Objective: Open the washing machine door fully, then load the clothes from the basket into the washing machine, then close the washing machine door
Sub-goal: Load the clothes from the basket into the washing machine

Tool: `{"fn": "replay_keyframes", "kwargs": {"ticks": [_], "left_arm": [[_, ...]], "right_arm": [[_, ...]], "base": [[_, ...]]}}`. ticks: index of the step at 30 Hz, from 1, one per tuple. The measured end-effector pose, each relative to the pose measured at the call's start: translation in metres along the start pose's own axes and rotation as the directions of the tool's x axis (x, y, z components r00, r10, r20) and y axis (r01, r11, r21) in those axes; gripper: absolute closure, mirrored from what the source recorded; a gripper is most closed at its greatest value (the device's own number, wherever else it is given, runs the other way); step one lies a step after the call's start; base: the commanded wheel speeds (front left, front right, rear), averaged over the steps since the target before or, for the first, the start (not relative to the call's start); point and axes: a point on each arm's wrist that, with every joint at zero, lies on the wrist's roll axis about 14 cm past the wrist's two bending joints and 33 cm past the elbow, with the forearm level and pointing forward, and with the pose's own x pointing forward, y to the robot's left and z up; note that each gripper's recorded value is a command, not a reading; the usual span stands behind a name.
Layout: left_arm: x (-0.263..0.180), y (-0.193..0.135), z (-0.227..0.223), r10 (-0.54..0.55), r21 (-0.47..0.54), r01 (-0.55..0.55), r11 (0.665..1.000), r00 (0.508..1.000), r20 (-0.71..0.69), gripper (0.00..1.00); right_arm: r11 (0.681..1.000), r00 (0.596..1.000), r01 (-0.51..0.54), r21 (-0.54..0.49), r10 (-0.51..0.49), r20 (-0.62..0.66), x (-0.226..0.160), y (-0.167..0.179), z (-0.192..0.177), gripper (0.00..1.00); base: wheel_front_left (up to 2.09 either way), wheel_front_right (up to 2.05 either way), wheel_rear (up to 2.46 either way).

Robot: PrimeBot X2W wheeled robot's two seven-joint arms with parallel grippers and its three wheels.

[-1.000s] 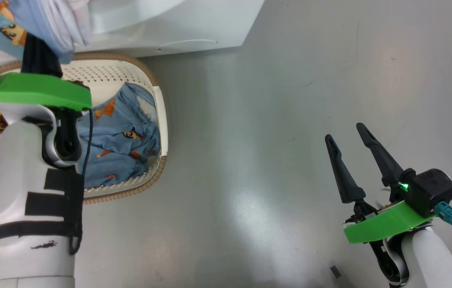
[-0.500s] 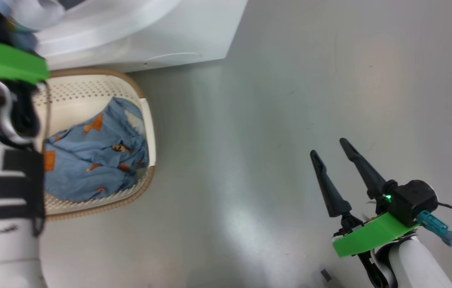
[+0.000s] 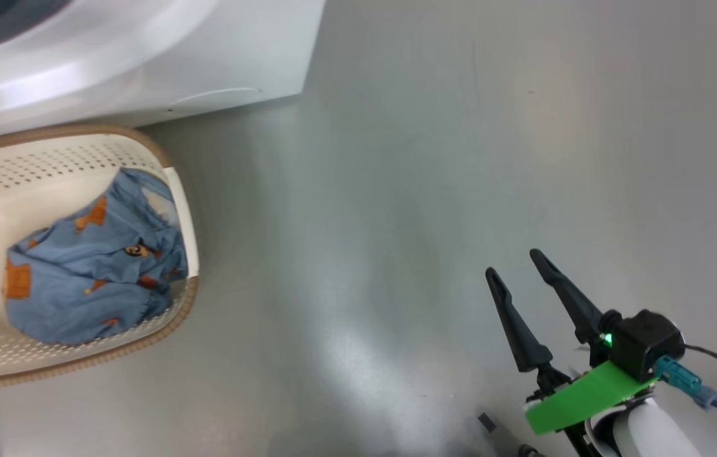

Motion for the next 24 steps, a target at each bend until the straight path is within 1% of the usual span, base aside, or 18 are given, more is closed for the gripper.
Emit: {"fn": "replay_keyframes", "kwargs": {"ticks": [6, 12, 18, 24], "left_arm": [[0.022, -0.002, 0.011, -0.011, 0.052, 0.010, 0.999, 1.000, 0.023, 1.00], [0.038, 0.001, 0.034, -0.027, 0.117, 0.016, 0.993, 0.996, 0.089, 1.00], [0.048, -0.006, 0.062, -0.041, 0.122, 0.017, 0.992, 0.980, 0.195, 1.00], [0.052, -0.011, 0.064, -0.043, 0.132, 0.014, 0.991, 0.974, 0.224, 1.00]], "right_arm": [[0.999, 0.998, 0.032, 0.004, -0.031, -0.050, -0.011, -0.008, -0.015, 0.00], [0.999, 0.997, 0.039, -0.001, -0.039, -0.062, -0.011, -0.012, -0.019, 0.00], [0.999, 0.996, 0.049, -0.005, -0.049, -0.076, -0.011, -0.015, -0.024, 0.00], [0.998, 0.995, 0.069, -0.006, -0.069, -0.076, -0.015, -0.020, -0.023, 0.00]], "base": [[0.00, 0.00, 0.00], [0.00, 0.00, 0.00], [0.00, 0.00, 0.00], [0.00, 0.00, 0.00]]}}
